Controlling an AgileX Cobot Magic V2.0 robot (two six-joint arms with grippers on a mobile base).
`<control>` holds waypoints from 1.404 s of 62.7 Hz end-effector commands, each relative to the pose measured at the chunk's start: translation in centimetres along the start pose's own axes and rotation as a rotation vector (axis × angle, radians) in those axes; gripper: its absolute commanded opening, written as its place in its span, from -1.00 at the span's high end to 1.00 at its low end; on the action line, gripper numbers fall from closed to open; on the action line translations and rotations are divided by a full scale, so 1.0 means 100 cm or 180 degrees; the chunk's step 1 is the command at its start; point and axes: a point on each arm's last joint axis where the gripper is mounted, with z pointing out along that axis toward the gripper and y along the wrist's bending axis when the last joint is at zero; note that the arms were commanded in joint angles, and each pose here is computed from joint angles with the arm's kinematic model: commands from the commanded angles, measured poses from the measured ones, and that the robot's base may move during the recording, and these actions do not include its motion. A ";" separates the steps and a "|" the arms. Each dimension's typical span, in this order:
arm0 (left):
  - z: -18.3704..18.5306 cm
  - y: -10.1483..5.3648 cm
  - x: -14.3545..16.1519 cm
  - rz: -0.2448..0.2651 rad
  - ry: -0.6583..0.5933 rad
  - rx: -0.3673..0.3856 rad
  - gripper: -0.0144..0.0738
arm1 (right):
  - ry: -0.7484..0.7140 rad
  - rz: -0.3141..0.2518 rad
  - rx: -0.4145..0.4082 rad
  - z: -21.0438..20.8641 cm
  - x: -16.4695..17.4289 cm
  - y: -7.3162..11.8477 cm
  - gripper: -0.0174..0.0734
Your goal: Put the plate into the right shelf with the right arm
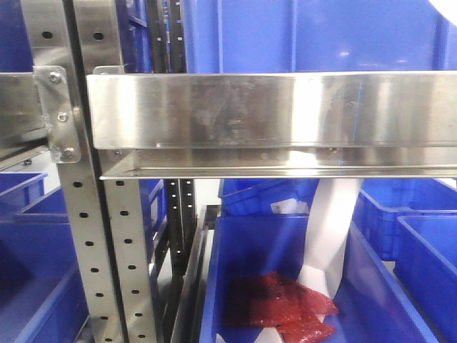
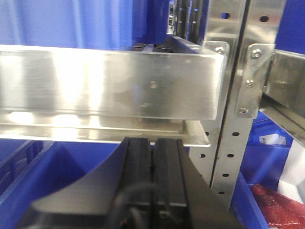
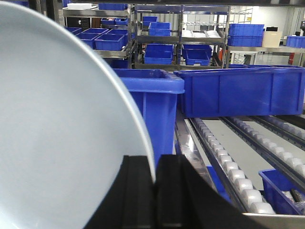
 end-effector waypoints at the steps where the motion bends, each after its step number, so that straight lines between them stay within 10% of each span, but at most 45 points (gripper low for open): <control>1: -0.001 0.001 -0.005 -0.0049 -0.0283 -0.0038 0.96 | -0.0394 -0.0021 -0.0002 -0.001 -0.018 0.001 0.49; 41: -0.001 0.001 -0.005 -0.0049 -0.0283 -0.0038 0.96 | -0.0940 -0.0022 -0.0022 0.012 -0.122 0.005 0.49; 88: -0.001 0.001 -0.005 -0.0049 -0.0283 -0.0038 0.96 | -0.0670 0.0016 -0.0220 0.193 -0.135 0.020 0.49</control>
